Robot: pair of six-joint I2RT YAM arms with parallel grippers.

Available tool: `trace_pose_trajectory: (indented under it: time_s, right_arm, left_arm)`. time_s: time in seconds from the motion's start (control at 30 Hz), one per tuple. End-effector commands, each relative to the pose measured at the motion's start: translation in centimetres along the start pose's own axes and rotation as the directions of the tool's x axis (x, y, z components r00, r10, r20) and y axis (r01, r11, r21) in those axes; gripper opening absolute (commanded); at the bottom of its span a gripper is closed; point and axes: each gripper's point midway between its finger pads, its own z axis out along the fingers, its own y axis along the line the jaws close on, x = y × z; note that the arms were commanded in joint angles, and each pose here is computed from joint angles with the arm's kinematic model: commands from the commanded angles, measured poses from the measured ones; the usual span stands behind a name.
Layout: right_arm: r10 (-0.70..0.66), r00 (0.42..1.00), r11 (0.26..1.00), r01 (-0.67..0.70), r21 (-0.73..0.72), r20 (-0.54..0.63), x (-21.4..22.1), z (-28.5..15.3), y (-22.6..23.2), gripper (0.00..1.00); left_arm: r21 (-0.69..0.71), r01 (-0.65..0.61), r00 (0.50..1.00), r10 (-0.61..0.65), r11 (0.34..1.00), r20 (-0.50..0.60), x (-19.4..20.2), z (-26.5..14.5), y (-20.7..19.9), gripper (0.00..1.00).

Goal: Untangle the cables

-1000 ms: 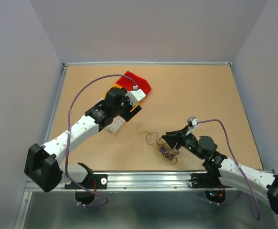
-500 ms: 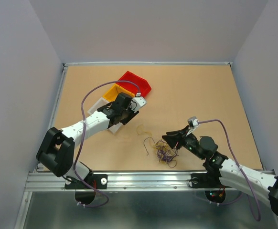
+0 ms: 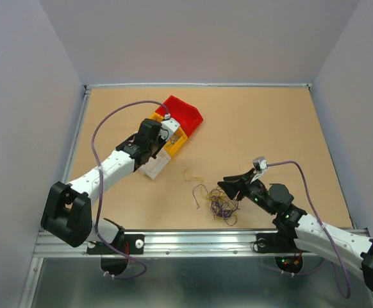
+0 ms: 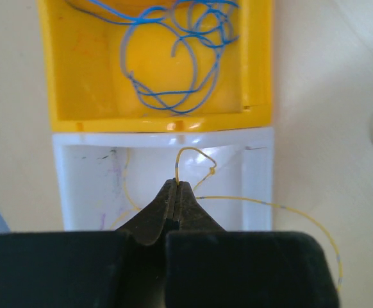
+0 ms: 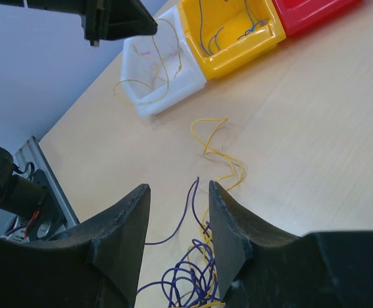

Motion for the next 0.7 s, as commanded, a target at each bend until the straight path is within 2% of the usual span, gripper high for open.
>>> trace_pose_trajectory:
  time_s: [0.0, 0.13, 0.23, 0.37, 0.47, 0.57, 0.67]
  right_arm:
    - [0.005, 0.998, 0.999, -0.002, 0.041, -0.069, 4.1, -1.6, -2.2, 0.48]
    - [0.003, 0.998, 0.999, -0.001, 0.037, -0.069, 4.1, -1.6, -2.2, 0.48]
    - [0.005, 0.998, 0.999, -0.002, 0.034, -0.070, 4.0, -1.6, -2.1, 0.48]
    - [0.010, 0.997, 0.999, -0.007, 0.031, -0.071, 4.2, -1.7, -2.1, 0.48]
    - [0.013, 0.997, 0.999, -0.010, 0.033, -0.074, 4.4, -1.8, -2.2, 0.48]
    - [0.013, 0.996, 0.999, -0.010, 0.044, -0.085, 4.8, -1.9, -2.5, 0.48]
    - [0.032, 0.994, 0.999, -0.027, 0.046, -0.109, 5.2, -1.8, -2.4, 0.49]
  left_arm:
    - [-0.137, 0.102, 0.993, -0.093, 0.985, 0.070, -0.8, -1.1, 4.9, 0.00]
    - [-0.208, 0.138, 0.990, -0.134, 0.968, 0.034, 1.0, -0.1, 7.2, 0.00]
    - [-0.201, 0.115, 0.993, -0.121, 0.973, -0.017, 2.2, 1.6, 6.6, 0.00]
    - [-0.277, 0.065, 0.978, -0.117, 0.959, -0.174, 5.9, 5.4, 7.3, 0.00]
    - [-0.266, 0.044, 0.963, -0.112, 0.963, -0.247, 7.7, 7.2, 6.7, 0.00]
    - [-0.265, 0.044, 0.962, -0.113, 0.963, -0.250, 7.9, 7.2, 6.5, 0.00]
    - [-0.294, 0.077, 0.976, -0.133, 0.953, -0.172, 6.0, 5.7, 7.6, 0.16]
